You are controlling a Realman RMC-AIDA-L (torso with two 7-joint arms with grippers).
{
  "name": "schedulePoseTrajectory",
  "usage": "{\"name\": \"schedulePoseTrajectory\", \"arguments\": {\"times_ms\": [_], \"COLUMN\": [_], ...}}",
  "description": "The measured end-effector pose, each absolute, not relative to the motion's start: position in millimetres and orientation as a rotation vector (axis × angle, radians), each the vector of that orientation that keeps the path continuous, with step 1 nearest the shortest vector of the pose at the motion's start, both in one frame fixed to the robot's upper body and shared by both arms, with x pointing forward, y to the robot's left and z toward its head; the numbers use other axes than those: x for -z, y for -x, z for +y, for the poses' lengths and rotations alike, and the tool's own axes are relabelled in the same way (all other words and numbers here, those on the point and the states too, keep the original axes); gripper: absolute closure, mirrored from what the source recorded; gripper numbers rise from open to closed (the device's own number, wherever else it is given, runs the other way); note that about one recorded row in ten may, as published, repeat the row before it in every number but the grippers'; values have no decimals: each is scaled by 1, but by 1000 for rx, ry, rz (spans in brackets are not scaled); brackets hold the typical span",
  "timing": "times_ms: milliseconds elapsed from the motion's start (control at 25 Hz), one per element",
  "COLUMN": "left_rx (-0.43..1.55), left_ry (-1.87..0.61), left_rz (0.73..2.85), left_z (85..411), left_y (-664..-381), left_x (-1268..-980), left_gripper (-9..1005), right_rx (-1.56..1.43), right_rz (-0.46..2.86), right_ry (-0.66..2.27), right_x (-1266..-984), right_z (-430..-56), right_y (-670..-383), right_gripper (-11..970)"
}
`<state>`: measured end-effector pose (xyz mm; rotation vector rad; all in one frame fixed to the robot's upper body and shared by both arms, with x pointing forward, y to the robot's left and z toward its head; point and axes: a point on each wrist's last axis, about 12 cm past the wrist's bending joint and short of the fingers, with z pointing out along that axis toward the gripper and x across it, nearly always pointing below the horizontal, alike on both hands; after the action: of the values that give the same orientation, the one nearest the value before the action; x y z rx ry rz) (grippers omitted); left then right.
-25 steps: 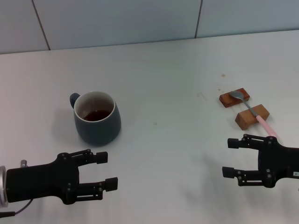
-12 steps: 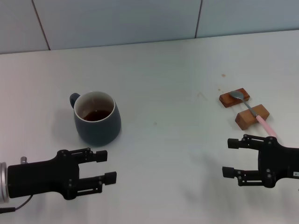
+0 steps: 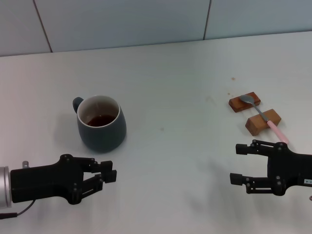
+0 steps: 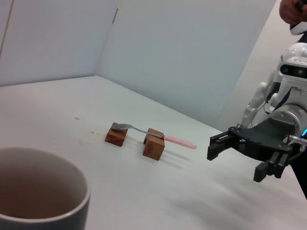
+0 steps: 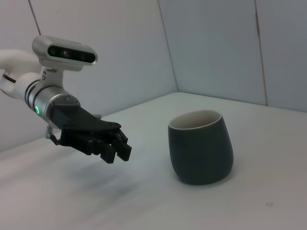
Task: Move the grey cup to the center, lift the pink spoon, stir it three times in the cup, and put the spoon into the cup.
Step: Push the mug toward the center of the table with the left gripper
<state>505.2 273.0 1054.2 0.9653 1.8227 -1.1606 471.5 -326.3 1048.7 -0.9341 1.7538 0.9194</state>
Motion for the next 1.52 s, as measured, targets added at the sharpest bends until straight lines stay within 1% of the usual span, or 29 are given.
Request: {"name": "schedulePoseTrajectory", "arguments": {"times_ms": [200,320,440,480,520,600,680,720,760,800,840,880,920,960,1000,1120,1160,1200,1240,1440,1480,1520], "left_rx": [1159,1152,1103,1103,1014,923,894,815,815,745,745,681,539,539,475,475,423,423,263,263,204,148], "left_ry": [-961,-943,-888,-888,-822,-770,-750,-688,-688,-647,-647,-625,-609,-609,-611,-611,-620,-620,-652,-652,-687,-726], "left_rz": [1816,1796,1752,1752,1698,1663,1654,1630,1630,1610,1610,1594,1576,1576,1575,1575,1576,1576,1572,1572,1567,1573], "left_z": [273,274,277,277,283,289,291,296,296,298,298,299,298,298,296,296,294,294,286,286,279,263], "left_y": [-506,-508,-511,-511,-512,-512,-512,-511,-511,-510,-510,-510,-508,-508,-508,-508,-507,-507,-503,-503,-501,-501], "left_x": [-1055,-1057,-1059,-1059,-1058,-1056,-1054,-1050,-1050,-1044,-1044,-1040,-1030,-1030,-1024,-1024,-1020,-1020,-1007,-1007,-1001,-995], "left_gripper": [722,831,940,950,959,979,998,998,998,997,997,997,997,997,996,996,995,995,995,994,994,994], "right_rx": [-921,-920,-917,-915,-913,-911,-906,-902,-902,-901,-899,-899,-900,-900,-902,-905,-905,-905,-904,-900,-900,-901], "right_rz": [1752,1751,1751,1750,1749,1747,1743,1742,1742,1742,1741,1740,1739,1739,1738,1735,1735,1733,1732,1729,1729,1729], "right_ry": [931,923,917,912,902,897,894,890,890,887,884,881,879,879,879,877,877,876,873,862,862,860], "right_x": [-1048,-1048,-1048,-1048,-1048,-1048,-1048,-1048,-1048,-1048,-1048,-1048,-1048,-1048,-1048,-1048,-1048,-1048,-1048,-1048,-1048,-1047], "right_z": [-325,-325,-326,-326,-326,-326,-326,-326,-326,-326,-326,-326,-326,-326,-325,-324,-324,-324,-323,-323,-323,-323], "right_y": [-471,-471,-471,-471,-471,-470,-470,-470,-470,-470,-470,-470,-470,-470,-471,-471,-471,-471,-471,-471,-471,-470], "right_gripper": [148,148,148,148,148,148,147,147,147,147,147,148,148,148,148,148,148,148,148,147,147,147]}}
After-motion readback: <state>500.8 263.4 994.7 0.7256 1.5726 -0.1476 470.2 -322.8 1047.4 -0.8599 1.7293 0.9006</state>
